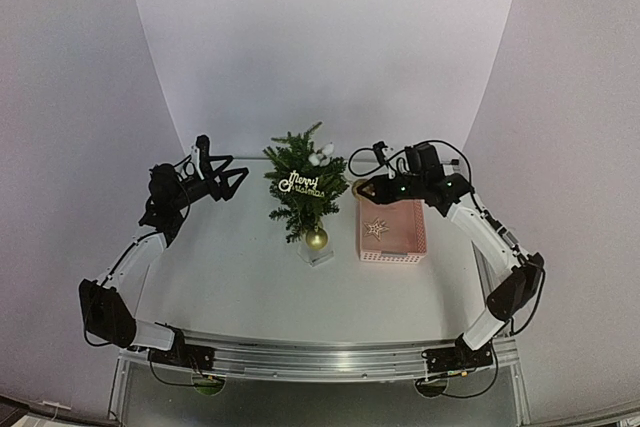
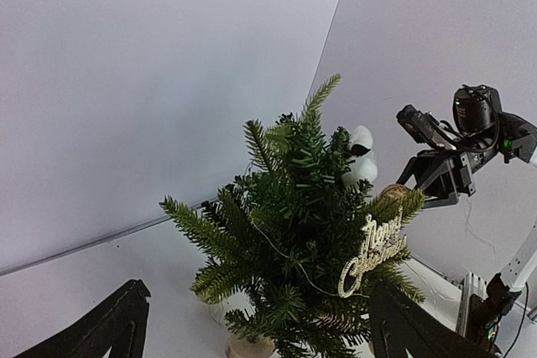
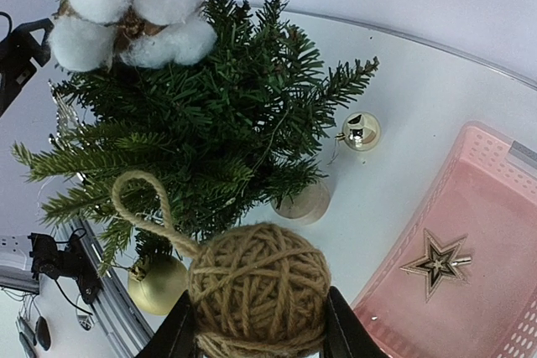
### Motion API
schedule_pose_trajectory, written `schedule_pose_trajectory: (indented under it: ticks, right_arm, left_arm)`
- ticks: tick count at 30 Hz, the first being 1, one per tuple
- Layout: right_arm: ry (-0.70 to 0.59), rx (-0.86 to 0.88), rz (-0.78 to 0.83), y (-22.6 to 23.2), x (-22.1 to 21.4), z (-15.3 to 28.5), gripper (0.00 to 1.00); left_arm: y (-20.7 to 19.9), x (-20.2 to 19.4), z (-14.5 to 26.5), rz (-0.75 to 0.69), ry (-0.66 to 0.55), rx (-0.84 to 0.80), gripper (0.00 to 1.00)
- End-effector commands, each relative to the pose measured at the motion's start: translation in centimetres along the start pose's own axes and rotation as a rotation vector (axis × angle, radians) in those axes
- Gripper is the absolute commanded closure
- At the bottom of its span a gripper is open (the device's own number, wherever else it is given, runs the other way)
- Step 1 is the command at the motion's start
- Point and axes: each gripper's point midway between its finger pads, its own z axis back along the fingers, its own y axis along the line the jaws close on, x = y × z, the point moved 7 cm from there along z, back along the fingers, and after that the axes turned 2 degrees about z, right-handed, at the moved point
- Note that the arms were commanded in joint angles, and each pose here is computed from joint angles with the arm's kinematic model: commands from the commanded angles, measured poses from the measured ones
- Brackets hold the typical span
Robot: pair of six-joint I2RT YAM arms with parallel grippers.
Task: Decorate the small christmas tree
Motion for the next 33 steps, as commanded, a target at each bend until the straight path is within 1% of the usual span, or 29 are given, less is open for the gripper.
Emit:
schedule_pose_trajectory:
  ticks: [1, 4, 8, 13, 22, 28, 33]
  right_arm:
    - [-0.024, 0.051, 0.016, 1.0, 0.2, 0.5, 0.72]
    - [-0.032, 0.026, 0.024, 0.9, -0.1, 1.0, 0.72]
    - [-0.027, -0.002, 0.019, 0.4, -0.3, 0.6, 0.73]
    - [-0.056, -0.073, 0.016, -0.3, 0.1, 0.6, 0.74]
    - [-0.052, -0.040, 0.001, -0.2, -0.5, -0.2, 0.74]
    - [-0.067, -0.010, 0.010, 0.3, -0.2, -0.3, 0.74]
    - [-0.045, 0.039, 0.009, 0.7, -0.7, -0.7, 0.74]
  left_arm:
    - [-0.2, 1.0, 0.1, -0.030, -0.030, -0.014, 0.09]
    - [-0.3, 1.0, 0.0, -0.027, -0.029, -0.017, 0.09]
    - [-0.3, 1.1, -0.1, -0.024, -0.035, -0.032, 0.09]
    - [-0.4, 1.2, -0.1, -0.026, -0.034, -0.042, 0.09]
    - [-0.4, 1.0, -0.1, -0.023, -0.030, -0.043, 0.09]
    - [-0.4, 1.1, -0.1, -0.022, -0.031, -0.044, 0.09]
    - [-0.4, 1.1, 0.0, -0.024, -0.031, -0.043, 0.09]
